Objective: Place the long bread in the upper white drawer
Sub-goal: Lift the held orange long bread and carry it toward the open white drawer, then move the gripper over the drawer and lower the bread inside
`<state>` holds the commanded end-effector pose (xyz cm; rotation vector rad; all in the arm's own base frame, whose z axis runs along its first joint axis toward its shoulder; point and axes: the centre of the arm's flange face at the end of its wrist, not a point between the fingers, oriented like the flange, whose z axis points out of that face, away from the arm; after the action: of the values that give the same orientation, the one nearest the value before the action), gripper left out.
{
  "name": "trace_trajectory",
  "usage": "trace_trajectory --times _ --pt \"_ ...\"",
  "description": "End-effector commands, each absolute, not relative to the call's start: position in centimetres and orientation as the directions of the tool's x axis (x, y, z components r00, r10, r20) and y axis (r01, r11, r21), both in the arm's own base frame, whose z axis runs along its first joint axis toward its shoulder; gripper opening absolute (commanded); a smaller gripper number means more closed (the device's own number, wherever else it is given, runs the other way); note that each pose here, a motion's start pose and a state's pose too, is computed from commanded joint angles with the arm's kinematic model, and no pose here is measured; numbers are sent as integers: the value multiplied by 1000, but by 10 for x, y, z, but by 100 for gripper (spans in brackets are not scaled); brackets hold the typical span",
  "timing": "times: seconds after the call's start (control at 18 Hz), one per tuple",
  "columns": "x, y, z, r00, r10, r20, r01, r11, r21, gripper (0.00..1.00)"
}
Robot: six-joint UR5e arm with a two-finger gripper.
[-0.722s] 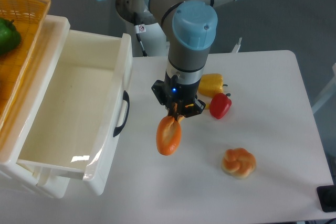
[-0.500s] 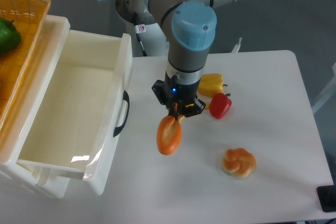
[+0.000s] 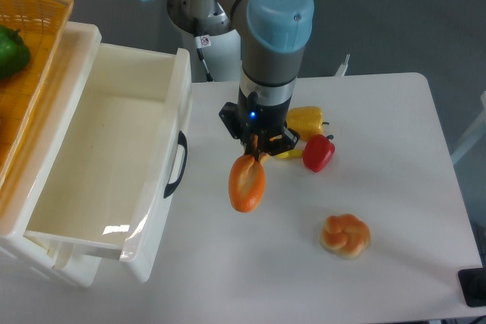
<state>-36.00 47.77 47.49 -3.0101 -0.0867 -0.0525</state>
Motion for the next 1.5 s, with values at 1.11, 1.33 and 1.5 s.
trace_trajectory --times 1.11,1.33,1.5 --pt "-273 477 569 963 180 199 235 -925 -300 0" --pt "-247 498 572 976 110 188 171 -920 -351 0" --pt "-235 516 560 975 94 201 161 -924 -347 0"
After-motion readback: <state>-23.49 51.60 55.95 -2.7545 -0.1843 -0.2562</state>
